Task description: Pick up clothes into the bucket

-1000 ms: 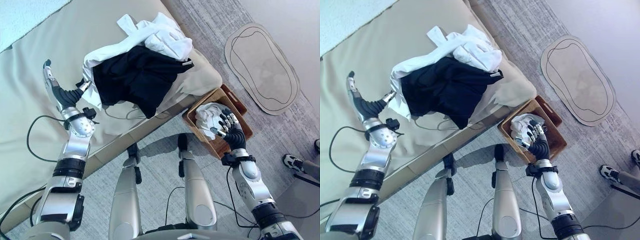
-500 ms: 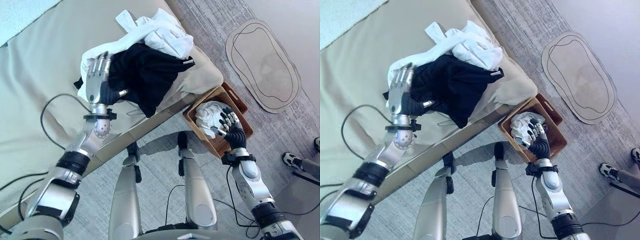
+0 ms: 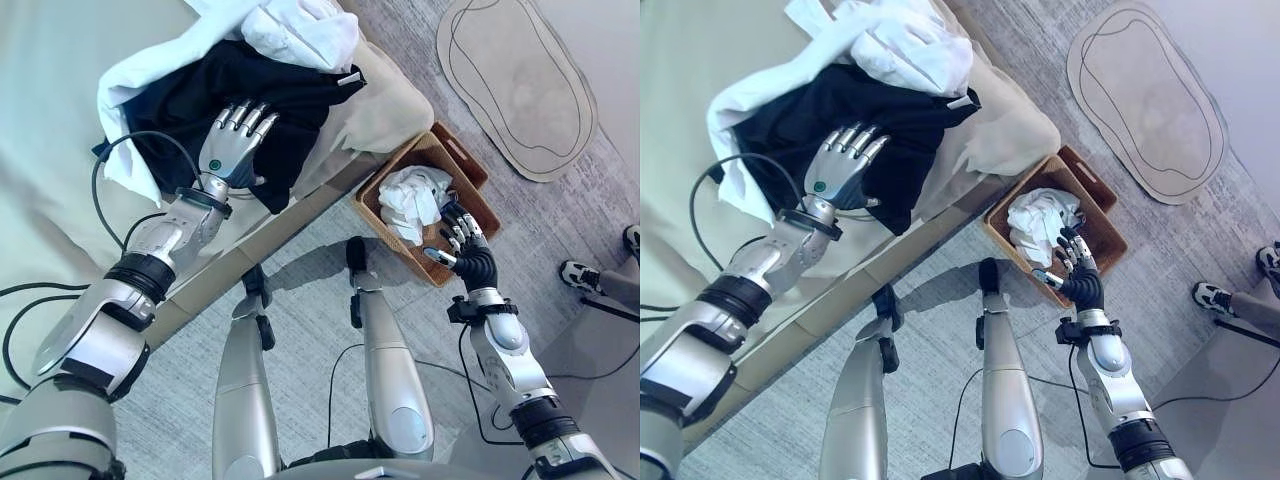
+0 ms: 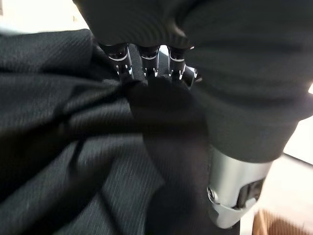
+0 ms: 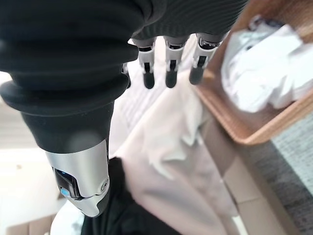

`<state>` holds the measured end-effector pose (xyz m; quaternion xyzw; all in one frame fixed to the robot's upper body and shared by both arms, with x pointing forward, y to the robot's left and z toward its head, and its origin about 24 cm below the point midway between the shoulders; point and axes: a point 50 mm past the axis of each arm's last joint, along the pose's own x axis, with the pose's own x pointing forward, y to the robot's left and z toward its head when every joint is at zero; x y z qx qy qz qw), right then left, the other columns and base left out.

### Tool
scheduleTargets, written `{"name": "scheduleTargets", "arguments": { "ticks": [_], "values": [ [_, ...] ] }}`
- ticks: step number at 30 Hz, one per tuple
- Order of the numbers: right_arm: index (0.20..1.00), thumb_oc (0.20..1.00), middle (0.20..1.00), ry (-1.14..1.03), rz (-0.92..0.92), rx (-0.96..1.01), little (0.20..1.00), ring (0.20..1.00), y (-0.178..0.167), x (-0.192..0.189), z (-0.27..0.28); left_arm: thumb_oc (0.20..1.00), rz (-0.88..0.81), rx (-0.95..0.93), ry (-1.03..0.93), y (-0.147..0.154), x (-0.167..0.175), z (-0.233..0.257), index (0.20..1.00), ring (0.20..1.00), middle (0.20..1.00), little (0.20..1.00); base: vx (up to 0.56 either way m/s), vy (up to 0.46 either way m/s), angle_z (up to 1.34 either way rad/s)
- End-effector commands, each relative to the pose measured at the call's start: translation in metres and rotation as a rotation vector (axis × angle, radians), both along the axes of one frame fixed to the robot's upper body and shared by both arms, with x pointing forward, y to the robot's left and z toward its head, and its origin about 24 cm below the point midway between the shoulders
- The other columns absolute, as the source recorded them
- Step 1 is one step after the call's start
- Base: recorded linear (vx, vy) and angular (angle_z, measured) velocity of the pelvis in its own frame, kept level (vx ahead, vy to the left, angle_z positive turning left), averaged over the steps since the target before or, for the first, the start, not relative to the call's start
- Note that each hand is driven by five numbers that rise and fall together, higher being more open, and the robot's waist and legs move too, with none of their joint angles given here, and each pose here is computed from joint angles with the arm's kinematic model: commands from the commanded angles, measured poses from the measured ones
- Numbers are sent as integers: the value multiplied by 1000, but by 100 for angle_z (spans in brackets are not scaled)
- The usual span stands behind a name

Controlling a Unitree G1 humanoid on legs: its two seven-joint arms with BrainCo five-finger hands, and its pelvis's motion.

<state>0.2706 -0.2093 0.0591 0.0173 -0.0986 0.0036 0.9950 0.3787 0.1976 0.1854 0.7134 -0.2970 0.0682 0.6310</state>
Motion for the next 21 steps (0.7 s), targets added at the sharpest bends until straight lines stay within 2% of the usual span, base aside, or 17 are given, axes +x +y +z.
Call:
{"name": "scheduleTargets", "arguments": {
  "ticks": [1,12,13,14,15,21],
  "values": [
    [1000,1000,1000,-147,-26,1,1000,1000,-16,-6,30,1000,96,79,-33,18,6,18,1000,1000,1000,1000,-9,10,-11],
    [1000,1000,1000,-172,-44,9,1000,1000,-18,-3,37,1000,315,202,0,44,16,22,1000,1000,1000,1000,-3,-1,-2],
    [1000,1000,1000,-170,-47,9,1000,1000,-18,-2,37,520,320,197,3,44,17,22,520,520,520,520,0,0,0],
    [1000,1000,1000,-170,-47,9,1000,1000,-18,-2,37,520,320,197,3,44,17,22,520,520,520,520,0,0,0],
    [1000,1000,1000,-161,-53,8,1000,1000,-17,-2,35,200,328,186,9,45,17,22,200,200,200,200,0,0,0],
    [1000,1000,1000,-144,-59,11,1000,1000,-16,0,31,200,328,149,22,48,15,18,200,200,200,200,0,0,0]
  ]
}}
